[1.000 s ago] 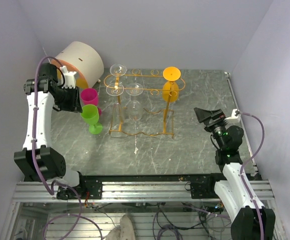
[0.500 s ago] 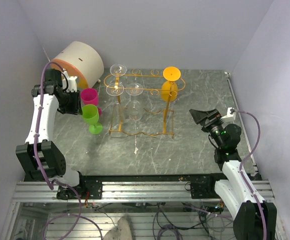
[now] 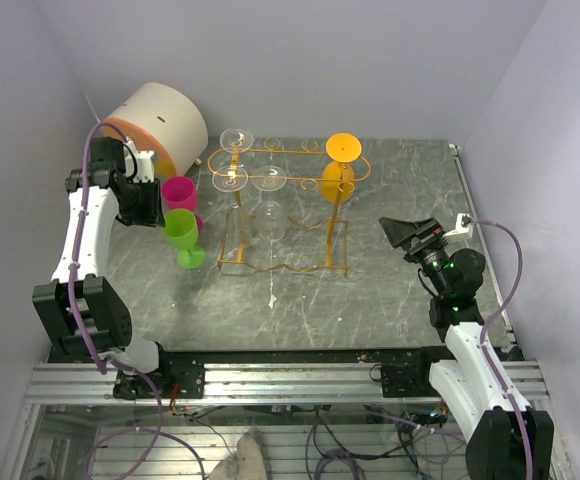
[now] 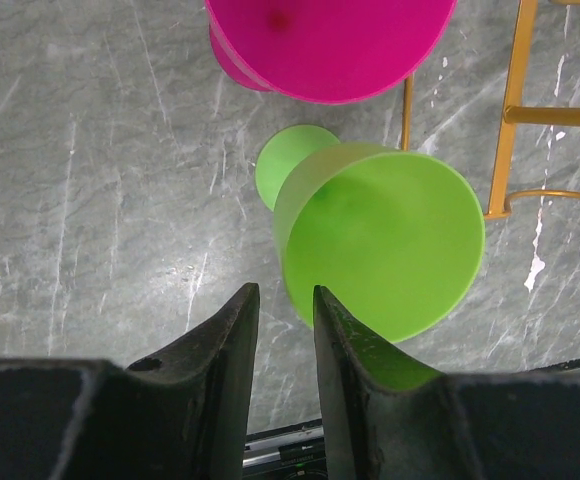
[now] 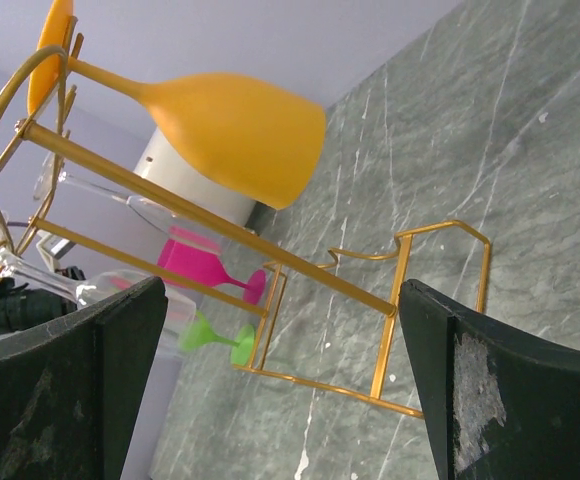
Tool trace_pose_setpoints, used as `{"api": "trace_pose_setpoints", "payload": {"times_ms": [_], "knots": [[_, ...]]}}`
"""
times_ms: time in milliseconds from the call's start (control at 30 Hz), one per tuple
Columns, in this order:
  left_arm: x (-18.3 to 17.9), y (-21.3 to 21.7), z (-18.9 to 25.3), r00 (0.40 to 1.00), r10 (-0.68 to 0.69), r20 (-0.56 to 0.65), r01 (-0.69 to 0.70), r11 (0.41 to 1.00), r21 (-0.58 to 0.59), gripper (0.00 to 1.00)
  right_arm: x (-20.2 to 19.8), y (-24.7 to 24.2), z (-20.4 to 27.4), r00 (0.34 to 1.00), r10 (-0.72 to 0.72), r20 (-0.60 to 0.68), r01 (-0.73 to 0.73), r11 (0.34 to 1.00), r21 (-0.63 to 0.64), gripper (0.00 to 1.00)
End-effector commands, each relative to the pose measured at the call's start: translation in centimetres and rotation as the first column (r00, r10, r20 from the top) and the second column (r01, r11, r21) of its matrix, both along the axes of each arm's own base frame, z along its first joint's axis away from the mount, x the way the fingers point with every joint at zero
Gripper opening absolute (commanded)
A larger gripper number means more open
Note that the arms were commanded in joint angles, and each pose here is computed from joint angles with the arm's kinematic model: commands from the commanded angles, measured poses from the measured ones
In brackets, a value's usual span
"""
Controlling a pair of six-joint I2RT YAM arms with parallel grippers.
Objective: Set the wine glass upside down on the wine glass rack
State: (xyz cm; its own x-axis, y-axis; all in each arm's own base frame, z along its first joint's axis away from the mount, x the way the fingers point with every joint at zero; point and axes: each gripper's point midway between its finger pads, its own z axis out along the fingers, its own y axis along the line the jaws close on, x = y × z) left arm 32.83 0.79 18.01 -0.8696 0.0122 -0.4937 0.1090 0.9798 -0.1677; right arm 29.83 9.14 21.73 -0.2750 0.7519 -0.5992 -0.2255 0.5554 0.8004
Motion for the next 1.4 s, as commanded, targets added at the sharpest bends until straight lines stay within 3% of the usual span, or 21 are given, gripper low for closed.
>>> {"api": "trace_pose_setpoints", "payload": {"times_ms": [0,433,500,567,600,867,1000,1100,1233,1367], "knots": [[0.8,0.0,-0.6,1.000,0.000,-0.001,0.000,1.000,0.004,0.39,-0.1,0.3,1.9,0.998,0.019,0.054,-0.018,1.000,-0.013,1.00],[1.0,-0.5,-1.2,1.000,-0.012,-0.009,0.012,1.000,0.015,0.34,0.0,0.3,2.2,0.998,0.017,0.067,-0.015,1.000,-0.025,1.00],[0.9,-0.6,-1.2,1.000,-0.015,-0.008,0.015,1.000,0.016,0.28,0.0,0.3,2.2,0.998,0.018,0.066,-0.016,1.000,-0.025,1.00],[0.8,-0.6,-1.3,1.000,-0.018,-0.010,0.018,1.000,0.018,0.11,0.0,0.3,2.3,0.997,0.020,0.069,-0.019,1.000,-0.021,0.99],[0.7,-0.6,-1.3,1.000,-0.021,-0.011,0.021,1.000,0.018,0.08,-0.1,0.4,2.4,0.997,0.024,0.072,-0.023,1.000,-0.019,0.99],[-0.8,-0.6,-0.2,0.999,-0.052,0.001,0.052,0.998,0.036,0.07,-0.8,0.9,3.6,0.993,0.058,0.100,-0.056,0.998,-0.022,0.98],[-2.5,0.0,3.2,0.996,-0.073,0.050,0.068,0.993,0.099,0.07,-1.5,1.2,5.7,0.987,0.079,0.140,-0.074,0.996,-0.040,0.97],[-4.0,1.0,6.7,0.993,-0.053,0.108,0.035,0.985,0.168,0.07,-2.0,0.8,7.8,0.981,0.062,0.185,-0.038,0.991,-0.131,0.96],[-5.7,1.7,11.1,0.982,-0.040,0.183,-0.002,0.974,0.226,0.07,-2.7,-1.8,11.3,0.965,-0.078,0.250,0.138,0.963,-0.232,0.98],[-7.0,3.3,16.7,0.948,-0.012,0.318,-0.092,0.946,0.311,0.07,-3.7,-5.0,17.8,0.905,-0.233,0.357,0.337,0.904,-0.264,1.00]]}}
